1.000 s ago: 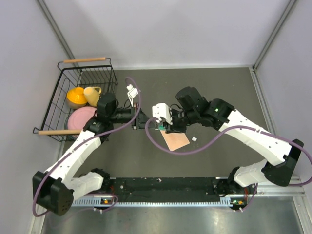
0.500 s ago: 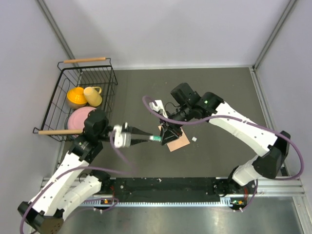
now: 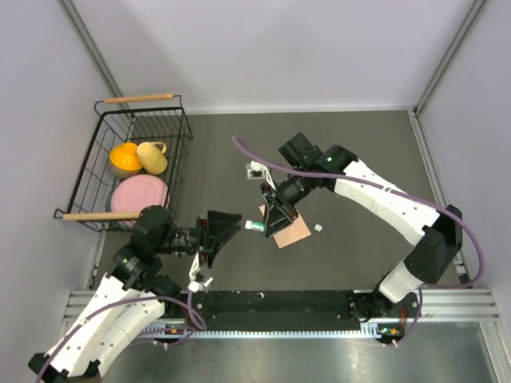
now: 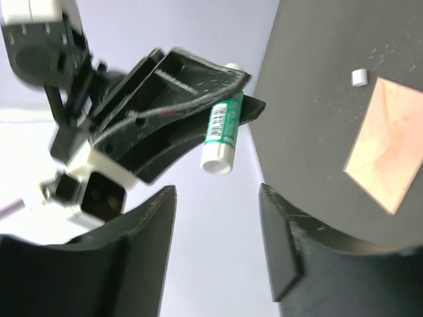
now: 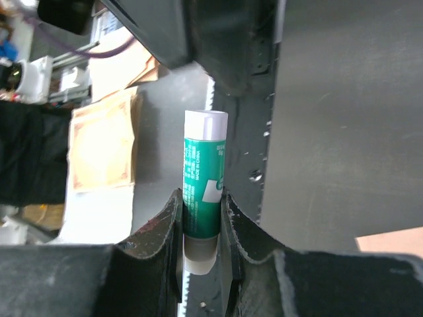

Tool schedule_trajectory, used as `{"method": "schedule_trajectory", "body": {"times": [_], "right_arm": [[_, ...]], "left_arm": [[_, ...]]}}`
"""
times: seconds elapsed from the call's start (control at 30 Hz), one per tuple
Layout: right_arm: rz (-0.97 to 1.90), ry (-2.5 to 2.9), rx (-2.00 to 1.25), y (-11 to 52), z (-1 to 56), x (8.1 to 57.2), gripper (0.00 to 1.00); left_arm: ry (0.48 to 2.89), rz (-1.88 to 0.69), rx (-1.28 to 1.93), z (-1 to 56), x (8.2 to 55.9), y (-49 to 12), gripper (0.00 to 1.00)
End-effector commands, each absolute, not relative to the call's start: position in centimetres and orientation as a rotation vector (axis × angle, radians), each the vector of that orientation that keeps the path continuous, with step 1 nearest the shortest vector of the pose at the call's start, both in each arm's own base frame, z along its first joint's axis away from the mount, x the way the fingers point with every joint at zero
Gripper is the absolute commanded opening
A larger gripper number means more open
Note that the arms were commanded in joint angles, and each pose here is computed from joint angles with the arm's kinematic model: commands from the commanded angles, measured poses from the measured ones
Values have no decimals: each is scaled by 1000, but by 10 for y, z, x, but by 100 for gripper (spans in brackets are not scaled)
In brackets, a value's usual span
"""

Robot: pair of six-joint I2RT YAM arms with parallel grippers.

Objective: Place the letter into the envelope and seal it
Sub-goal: Screw the solid glue.

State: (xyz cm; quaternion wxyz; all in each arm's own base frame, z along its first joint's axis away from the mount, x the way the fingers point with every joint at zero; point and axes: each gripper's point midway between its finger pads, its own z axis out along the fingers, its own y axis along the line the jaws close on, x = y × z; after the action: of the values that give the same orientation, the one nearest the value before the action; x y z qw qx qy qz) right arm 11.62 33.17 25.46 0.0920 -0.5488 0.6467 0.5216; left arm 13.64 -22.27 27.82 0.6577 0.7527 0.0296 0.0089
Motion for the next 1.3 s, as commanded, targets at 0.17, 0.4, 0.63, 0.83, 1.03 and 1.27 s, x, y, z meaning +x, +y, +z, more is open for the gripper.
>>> {"method": "schedule_trajectory", "body": {"times": [0.17,0.4,0.63,0.83,1.03,1.27], "right_arm": [[955,1627,-1619,294,304,178,0],[784,1441,-1708,282,314,183,0],[497,1359,-1812,282,307,191,0],[344,1321,-1823,294,307,197,0],[266,1280,-1844,302,304,198,0],[245,1243,-1870,306,303,193,0]], "left_arm": [[1256,-587,1198,334,163,-196,74],[1616,-1292,702,343,144,-228,81],[1726,-1539,677,346,150,-247,99],[1840,-1798,601,334,155,-263,98],[1905,-1888,562,327,162,-270,66],[1927,-1923,533,325,163,-271,50]]}}
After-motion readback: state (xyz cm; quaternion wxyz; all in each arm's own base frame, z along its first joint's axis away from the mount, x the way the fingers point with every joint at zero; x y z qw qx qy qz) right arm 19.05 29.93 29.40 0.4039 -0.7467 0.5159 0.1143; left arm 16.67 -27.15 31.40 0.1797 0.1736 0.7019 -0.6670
